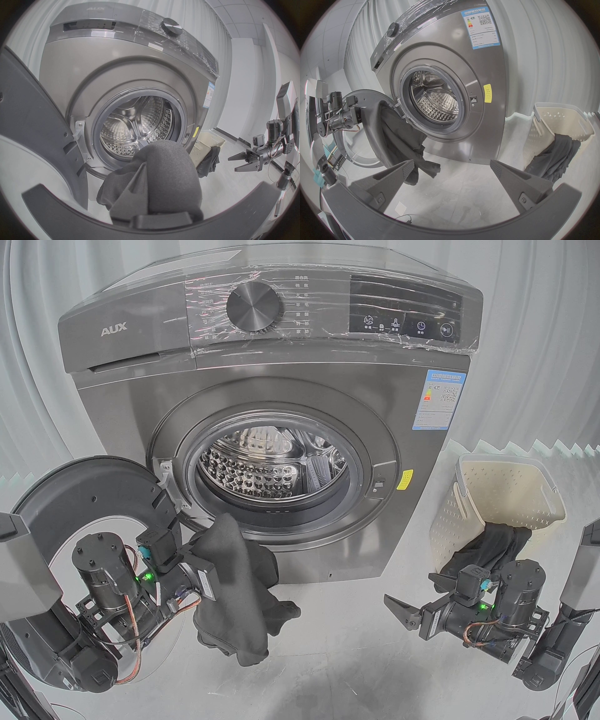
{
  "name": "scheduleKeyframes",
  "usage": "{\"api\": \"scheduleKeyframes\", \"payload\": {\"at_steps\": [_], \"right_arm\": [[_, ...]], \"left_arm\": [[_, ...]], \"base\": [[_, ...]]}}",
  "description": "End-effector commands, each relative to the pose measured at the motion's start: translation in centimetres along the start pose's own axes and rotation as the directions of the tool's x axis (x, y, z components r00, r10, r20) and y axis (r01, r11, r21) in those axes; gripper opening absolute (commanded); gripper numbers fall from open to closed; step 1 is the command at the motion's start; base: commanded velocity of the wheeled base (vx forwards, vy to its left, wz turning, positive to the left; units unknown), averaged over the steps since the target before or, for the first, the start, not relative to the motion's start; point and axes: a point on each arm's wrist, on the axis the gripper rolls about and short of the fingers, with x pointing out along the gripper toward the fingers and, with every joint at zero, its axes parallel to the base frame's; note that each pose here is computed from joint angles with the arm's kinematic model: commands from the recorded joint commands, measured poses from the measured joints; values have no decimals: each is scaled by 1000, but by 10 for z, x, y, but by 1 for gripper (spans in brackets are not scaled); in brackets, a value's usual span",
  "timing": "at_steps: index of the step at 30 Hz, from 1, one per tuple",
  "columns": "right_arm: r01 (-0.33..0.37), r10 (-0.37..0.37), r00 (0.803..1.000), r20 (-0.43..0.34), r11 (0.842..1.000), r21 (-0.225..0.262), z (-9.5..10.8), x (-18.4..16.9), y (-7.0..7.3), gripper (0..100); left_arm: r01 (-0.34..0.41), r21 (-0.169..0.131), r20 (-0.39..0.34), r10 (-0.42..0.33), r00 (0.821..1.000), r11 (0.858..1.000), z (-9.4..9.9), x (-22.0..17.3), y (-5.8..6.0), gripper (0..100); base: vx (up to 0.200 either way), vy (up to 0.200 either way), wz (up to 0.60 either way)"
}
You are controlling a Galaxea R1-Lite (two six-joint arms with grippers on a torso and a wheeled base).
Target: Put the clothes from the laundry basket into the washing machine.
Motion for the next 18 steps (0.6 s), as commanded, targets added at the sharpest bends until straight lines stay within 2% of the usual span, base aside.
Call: {"api": "scheduleKeyframes", "payload": {"at_steps": [1,4,14,18], "right_arm": [[-2,2,1000,-3,1000,0,-1,0,0,100],[0,0,1000,-1,1000,0,0,0,0,100],[-16,16,1000,0,1000,3,0,0,4,100],[-17,17,1000,-1,1000,2,0,0,4,100]], "left_arm": [[11,-1,-11,-11,1000,1000,-3,1,-3,0],[12,-5,-16,-12,1000,1000,-4,1,-3,0],[11,-6,-32,-11,999,1000,-9,3,-3,0],[11,-7,-32,-11,999,1000,-9,3,-3,0]], "base": [[0,0,0],[0,0,0],[200,0,0],[0,0,0]]}}
